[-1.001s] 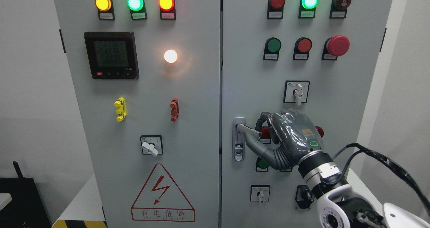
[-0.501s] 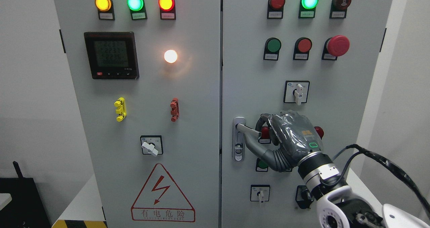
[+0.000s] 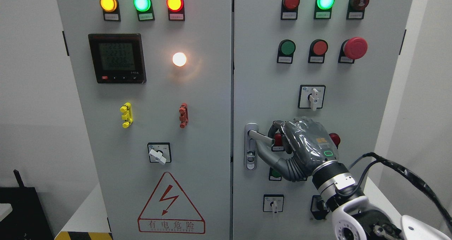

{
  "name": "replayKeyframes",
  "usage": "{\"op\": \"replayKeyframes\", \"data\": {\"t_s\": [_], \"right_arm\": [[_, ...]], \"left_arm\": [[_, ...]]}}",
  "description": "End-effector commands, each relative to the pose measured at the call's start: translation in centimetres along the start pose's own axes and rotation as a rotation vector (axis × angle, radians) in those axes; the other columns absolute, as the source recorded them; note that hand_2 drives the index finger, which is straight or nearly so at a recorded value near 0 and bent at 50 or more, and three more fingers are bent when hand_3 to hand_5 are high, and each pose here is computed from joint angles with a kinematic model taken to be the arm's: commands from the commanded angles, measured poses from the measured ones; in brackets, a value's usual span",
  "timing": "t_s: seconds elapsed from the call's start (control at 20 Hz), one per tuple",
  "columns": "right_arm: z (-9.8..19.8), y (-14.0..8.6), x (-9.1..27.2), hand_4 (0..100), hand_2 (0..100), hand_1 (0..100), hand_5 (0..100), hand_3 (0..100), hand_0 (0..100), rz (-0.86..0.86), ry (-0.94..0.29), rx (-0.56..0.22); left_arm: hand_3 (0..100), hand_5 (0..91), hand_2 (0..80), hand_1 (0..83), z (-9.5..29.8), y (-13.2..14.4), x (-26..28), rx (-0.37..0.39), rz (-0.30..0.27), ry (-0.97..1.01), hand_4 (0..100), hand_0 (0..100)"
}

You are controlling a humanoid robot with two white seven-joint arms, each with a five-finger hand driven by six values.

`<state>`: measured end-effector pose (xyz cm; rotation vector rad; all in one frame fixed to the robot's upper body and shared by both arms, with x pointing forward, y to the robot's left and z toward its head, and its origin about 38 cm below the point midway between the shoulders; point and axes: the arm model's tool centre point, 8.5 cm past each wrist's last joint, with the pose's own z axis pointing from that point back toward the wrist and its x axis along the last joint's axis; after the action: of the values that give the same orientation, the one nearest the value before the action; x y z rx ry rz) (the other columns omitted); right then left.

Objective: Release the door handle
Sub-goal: 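Hold the right hand steady on the latch handle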

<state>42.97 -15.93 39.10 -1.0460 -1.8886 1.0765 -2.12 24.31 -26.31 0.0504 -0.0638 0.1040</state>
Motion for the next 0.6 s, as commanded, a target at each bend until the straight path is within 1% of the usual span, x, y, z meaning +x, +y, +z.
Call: {"op": "replayKeyframes", "data": {"t_s": [0.0, 0.55], "right_arm": [[-0.04, 0.01, 0.14, 100, 55, 17, 100, 100, 41, -0.004, -0.003, -0.002], [0.08, 0.29, 0.08, 100, 56, 17, 100, 100, 41, -0.005, -0.001, 0.005]], "left_arm": [[0, 0.0, 0.0, 38.9, -0.13, -0.21, 1.03, -0.005, 0.000, -0.030, 0, 12], [0, 0.0, 0.0, 38.9, -0.13, -0.21, 1.03, -0.005, 0.000, -0.030, 0, 12]]}}
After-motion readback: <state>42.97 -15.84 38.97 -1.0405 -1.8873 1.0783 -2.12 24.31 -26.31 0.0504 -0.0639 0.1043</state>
